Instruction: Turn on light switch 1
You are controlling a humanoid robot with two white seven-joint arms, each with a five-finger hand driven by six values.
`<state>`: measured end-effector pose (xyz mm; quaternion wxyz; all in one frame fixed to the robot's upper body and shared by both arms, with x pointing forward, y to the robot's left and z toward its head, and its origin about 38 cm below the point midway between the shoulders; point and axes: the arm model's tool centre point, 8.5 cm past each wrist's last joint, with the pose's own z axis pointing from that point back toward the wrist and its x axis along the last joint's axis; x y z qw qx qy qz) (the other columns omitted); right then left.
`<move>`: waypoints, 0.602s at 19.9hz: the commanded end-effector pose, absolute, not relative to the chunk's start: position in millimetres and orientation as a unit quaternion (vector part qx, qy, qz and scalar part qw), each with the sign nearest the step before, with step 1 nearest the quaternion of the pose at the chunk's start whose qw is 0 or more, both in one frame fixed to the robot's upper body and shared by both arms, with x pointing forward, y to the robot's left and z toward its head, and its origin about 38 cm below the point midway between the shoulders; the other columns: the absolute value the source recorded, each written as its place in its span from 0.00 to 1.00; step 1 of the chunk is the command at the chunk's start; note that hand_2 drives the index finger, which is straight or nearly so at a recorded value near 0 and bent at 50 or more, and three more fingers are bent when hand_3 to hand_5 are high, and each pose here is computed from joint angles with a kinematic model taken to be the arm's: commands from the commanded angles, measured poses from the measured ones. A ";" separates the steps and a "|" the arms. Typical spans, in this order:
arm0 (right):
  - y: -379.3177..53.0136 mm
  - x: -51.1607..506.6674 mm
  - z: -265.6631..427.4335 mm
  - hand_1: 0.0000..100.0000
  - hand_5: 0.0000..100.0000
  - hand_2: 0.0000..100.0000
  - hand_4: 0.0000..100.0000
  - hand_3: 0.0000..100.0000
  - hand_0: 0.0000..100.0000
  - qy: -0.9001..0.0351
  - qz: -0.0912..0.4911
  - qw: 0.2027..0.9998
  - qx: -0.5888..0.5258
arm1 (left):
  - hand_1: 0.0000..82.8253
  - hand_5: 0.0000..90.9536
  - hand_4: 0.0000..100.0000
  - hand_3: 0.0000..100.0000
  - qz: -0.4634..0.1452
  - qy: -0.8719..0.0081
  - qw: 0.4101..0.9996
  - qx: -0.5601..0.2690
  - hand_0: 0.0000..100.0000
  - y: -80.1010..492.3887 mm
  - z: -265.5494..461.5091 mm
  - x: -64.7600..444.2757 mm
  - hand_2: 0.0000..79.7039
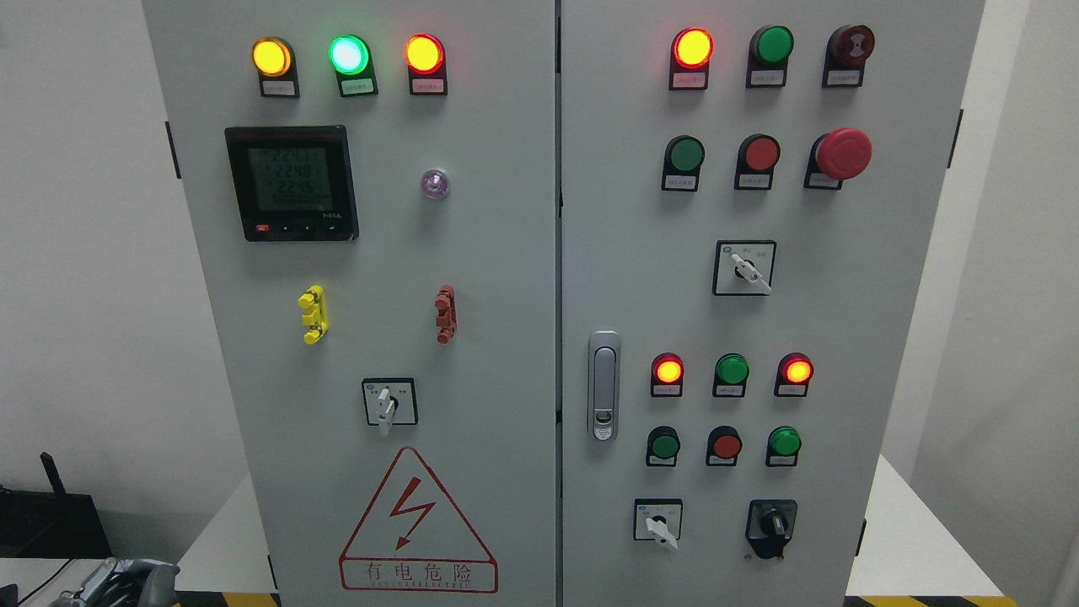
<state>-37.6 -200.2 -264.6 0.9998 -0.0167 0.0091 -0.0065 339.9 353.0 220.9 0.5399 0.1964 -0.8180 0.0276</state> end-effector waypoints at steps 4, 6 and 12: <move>-200.0 -37.7 -264.6 0.39 0.00 0.00 0.00 0.00 0.12 0.009 -0.010 1.000 -0.016 | 0.46 0.90 0.85 0.82 0.010 -0.838 0.522 0.159 0.12 308.4 250.5 368.5 0.73; -200.0 -37.7 -264.6 0.39 0.00 0.00 0.00 0.00 0.12 0.009 -0.010 1.000 -0.016 | 0.46 0.90 0.86 0.83 0.013 -0.838 0.522 0.157 0.12 302.6 257.7 374.8 0.73; -200.0 -37.7 -264.6 0.39 0.00 0.00 0.00 0.00 0.12 0.009 -0.010 1.000 -0.016 | 0.48 0.91 0.86 0.83 0.013 -0.839 0.523 0.151 0.12 291.2 267.5 383.3 0.75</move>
